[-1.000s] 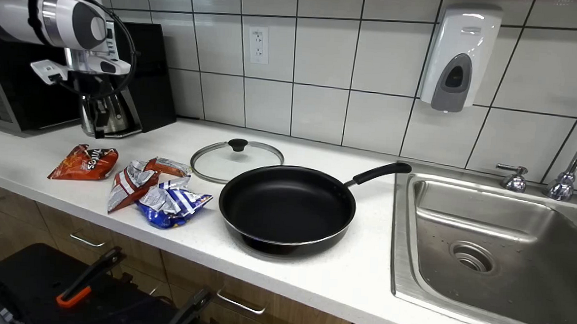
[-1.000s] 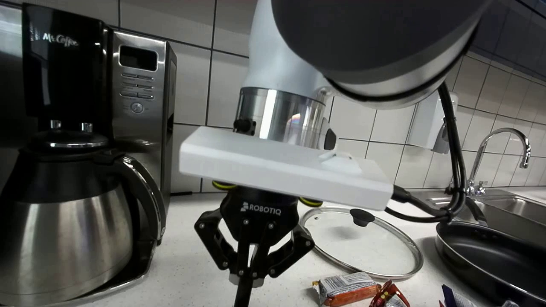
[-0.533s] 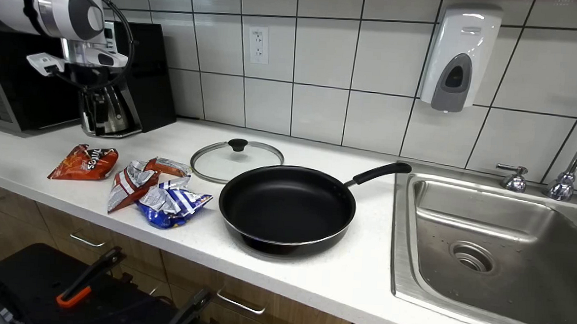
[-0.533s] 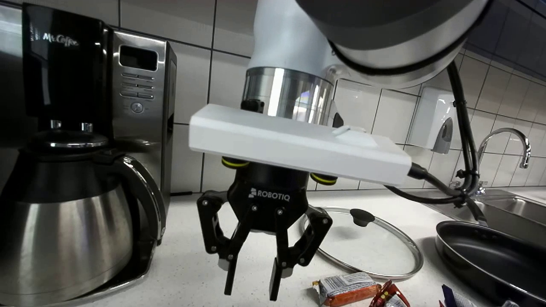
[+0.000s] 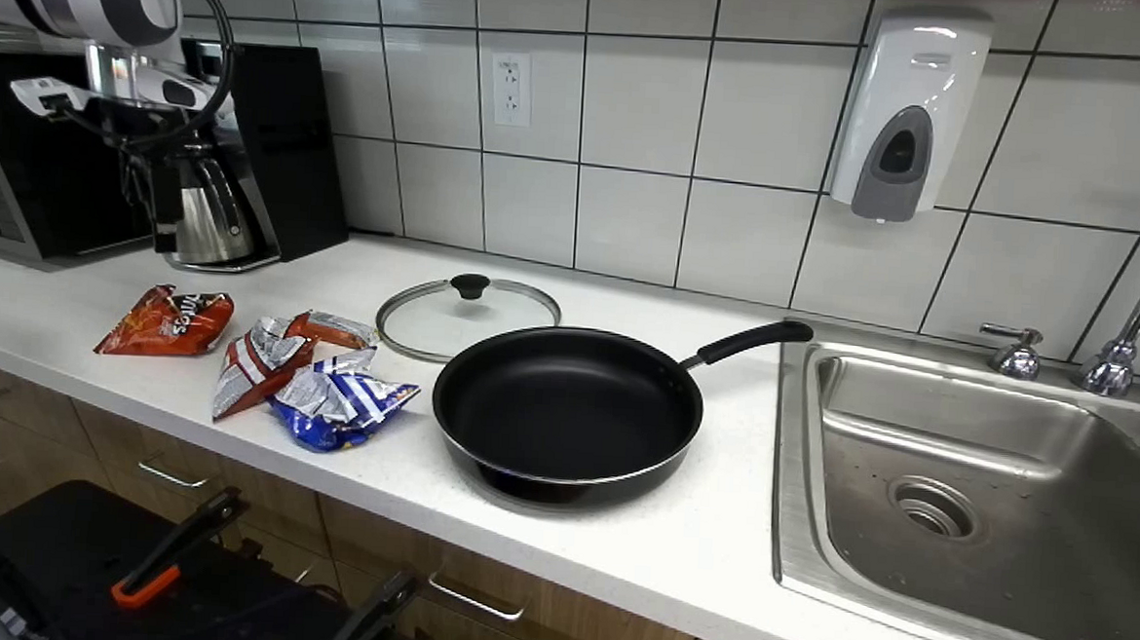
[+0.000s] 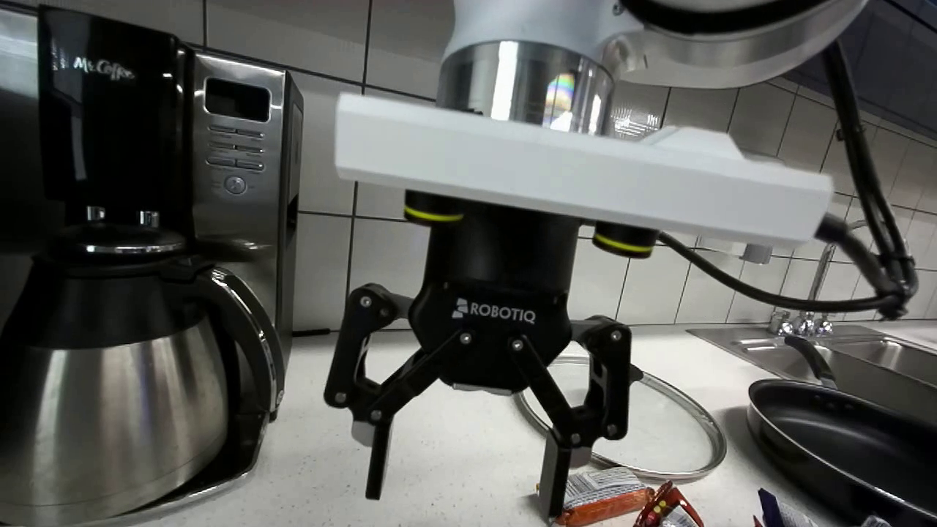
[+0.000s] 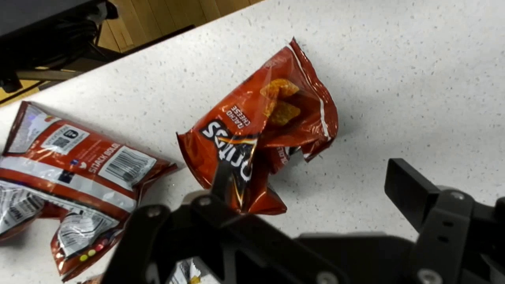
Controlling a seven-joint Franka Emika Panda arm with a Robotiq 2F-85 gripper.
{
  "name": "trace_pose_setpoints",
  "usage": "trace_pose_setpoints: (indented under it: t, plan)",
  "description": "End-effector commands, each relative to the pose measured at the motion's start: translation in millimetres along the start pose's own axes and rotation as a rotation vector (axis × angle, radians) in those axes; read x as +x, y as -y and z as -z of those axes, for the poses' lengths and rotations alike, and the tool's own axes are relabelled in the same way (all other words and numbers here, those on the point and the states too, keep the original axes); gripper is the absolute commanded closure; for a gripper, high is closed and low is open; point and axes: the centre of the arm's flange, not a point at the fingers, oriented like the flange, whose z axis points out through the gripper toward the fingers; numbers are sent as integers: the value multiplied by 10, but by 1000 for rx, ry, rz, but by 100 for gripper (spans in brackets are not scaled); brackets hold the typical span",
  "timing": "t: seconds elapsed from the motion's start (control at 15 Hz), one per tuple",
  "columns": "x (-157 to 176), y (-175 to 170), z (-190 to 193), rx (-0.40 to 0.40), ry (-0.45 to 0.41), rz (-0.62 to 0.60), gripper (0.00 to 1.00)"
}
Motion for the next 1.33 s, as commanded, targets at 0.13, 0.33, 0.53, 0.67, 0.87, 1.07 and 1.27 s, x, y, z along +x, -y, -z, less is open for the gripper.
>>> trace_pose_setpoints:
  t: [0.13,0.33,0.53,0.67,0.87,1.07,1.27]
  plan:
    - [-350,-190,-85,-40,95,-51,0]
    - [-362,-269,-276,-70,110,-82,0]
    - [-310,-328,-434,-97,98,-108,0]
    - [-259,-341,-503,-105,94,-112,0]
    - [-161,-325,-562,-102,88,-107,0]
    - [-42,-288,-628,-100,80,-97,0]
    - [57,-251,-667,-97,67,-85,0]
